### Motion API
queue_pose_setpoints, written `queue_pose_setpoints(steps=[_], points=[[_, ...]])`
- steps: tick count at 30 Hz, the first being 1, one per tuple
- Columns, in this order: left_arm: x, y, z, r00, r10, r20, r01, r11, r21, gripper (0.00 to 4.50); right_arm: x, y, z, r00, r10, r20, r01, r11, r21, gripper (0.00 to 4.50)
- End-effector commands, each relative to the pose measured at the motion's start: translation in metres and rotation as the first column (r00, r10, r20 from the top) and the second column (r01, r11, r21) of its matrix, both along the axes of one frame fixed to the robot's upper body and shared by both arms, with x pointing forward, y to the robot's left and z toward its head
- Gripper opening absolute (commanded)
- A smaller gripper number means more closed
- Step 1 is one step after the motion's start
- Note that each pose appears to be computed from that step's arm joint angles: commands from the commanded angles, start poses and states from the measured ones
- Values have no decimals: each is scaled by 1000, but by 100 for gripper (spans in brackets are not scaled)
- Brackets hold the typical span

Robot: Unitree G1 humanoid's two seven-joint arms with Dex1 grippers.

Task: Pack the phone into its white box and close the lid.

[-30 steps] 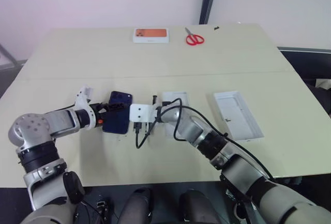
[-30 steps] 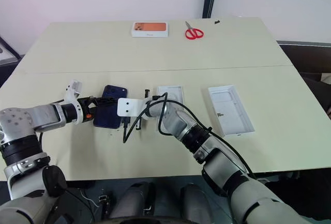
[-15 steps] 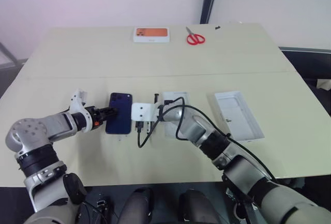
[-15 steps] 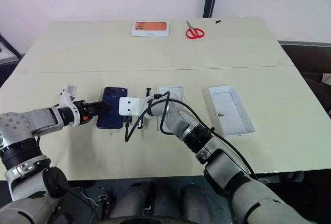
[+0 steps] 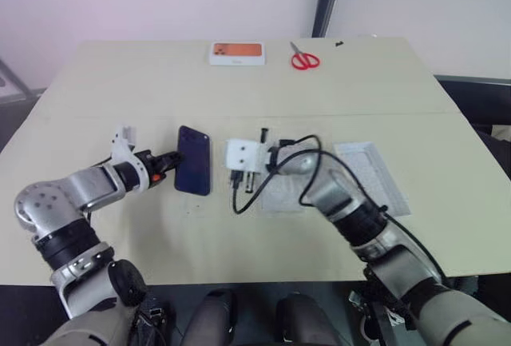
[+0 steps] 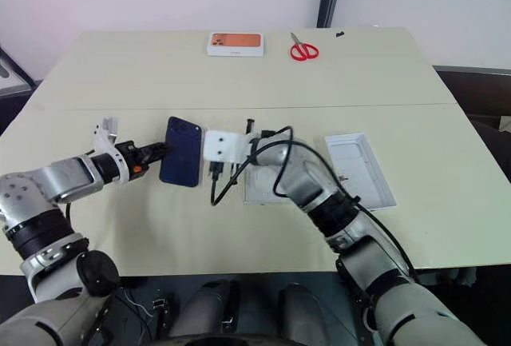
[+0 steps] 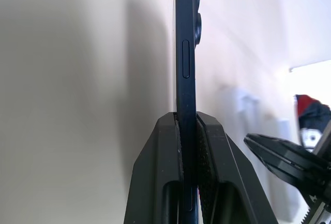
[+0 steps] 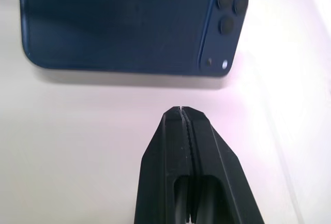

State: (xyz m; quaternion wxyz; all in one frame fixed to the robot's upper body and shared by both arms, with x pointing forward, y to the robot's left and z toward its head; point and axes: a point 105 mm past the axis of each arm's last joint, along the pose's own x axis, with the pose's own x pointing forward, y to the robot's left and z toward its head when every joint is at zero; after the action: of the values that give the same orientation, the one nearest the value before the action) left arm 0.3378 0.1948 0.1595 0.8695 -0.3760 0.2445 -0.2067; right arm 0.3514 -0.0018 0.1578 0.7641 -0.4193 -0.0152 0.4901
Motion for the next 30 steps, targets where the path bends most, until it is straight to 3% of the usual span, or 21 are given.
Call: queue_pose_setpoints(steps=[1, 6, 10, 16, 20, 30], points=[[1, -37, 50, 978, -83, 193, 97, 993, -64, 5, -12, -28, 37, 999, 32, -11, -30, 994, 103, 0], [1, -86, 49, 976, -125, 177, 148, 981, -125, 5, -14, -65, 43, 998, -6, -65, 16, 989, 146, 0], [-7, -126, 20, 986, -156, 62, 163, 980, -118, 5, -15, -105, 33, 990, -75, -119, 88, 990, 114, 0], [-13, -140, 3, 990, -143, -16, 140, 980, -139, 5, -23, -135, 23, 969, -128, -211, 155, 981, 118, 0], [-16, -149, -5, 987, -154, -45, 145, 977, -155, 5, -32, -146, 17, 945, -114, -307, 179, 965, 193, 0], [-23, -168, -12, 974, -217, -68, 204, 967, -155, 5, -34, -152, 4, 929, -144, -341, 218, 957, 192, 0]])
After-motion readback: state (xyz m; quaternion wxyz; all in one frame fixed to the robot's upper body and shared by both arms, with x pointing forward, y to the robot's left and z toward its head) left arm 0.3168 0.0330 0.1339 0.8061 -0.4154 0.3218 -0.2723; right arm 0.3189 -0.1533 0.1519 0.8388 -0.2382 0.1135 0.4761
